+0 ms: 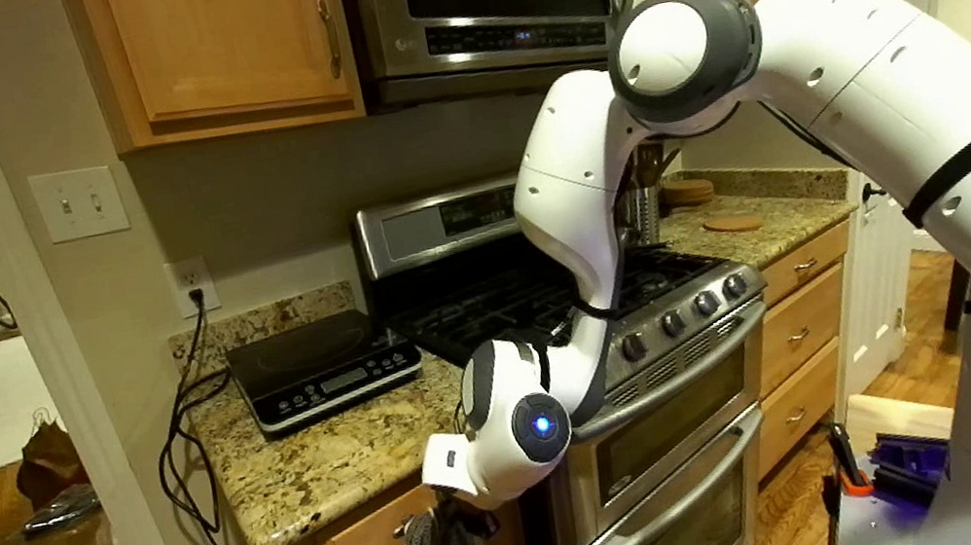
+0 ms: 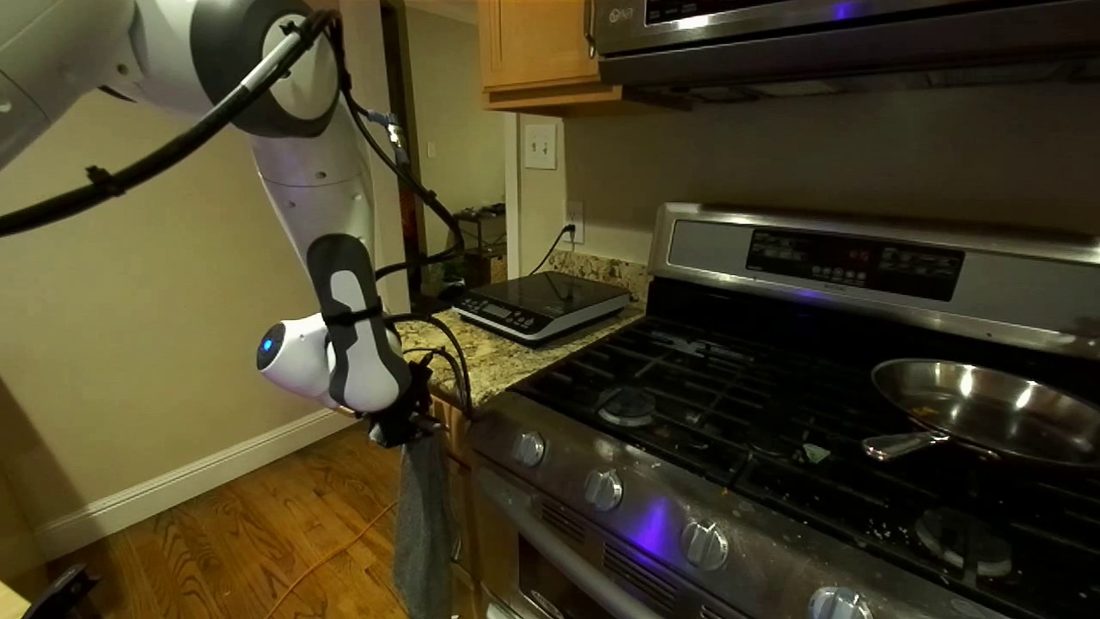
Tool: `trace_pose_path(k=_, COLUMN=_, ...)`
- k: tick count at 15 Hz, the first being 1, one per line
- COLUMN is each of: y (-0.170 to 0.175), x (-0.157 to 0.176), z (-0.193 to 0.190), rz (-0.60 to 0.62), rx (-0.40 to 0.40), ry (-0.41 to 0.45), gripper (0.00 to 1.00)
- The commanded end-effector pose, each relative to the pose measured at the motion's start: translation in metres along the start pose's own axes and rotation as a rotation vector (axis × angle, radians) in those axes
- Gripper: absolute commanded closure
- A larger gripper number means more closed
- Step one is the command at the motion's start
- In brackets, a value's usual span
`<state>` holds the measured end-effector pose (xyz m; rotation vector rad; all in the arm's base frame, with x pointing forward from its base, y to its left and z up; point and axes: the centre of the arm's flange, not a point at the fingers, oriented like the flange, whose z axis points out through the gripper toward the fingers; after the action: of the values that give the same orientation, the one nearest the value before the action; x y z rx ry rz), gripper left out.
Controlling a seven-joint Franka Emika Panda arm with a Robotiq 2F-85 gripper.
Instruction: Open the first top drawer
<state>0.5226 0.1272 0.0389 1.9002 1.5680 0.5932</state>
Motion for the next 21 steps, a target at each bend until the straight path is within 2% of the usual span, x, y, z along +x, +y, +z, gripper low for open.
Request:
trace_pose_path(k=1, y=-0.006, x=-0.002, z=0.006, rz=0.008, rx=-0.005, ry=0.006, gripper=0.94)
trace_pose_path(k=4, y=-0.019, x=-0.001, z=-0.003, rz=-0.012, rx=0.007, ry=0.026, gripper=0.94)
trace_pose_path(k=11, y=-0.059, x=-0.007, z=-0.022, rz=-0.052, rx=-0.033, ry=0.070, gripper=0.94)
trace_pose_path(k=21, y=-0.080, x=-0.006, z=-0.034, rz=-0.075, rx=-0.068, ry=0.122, gripper=0.94)
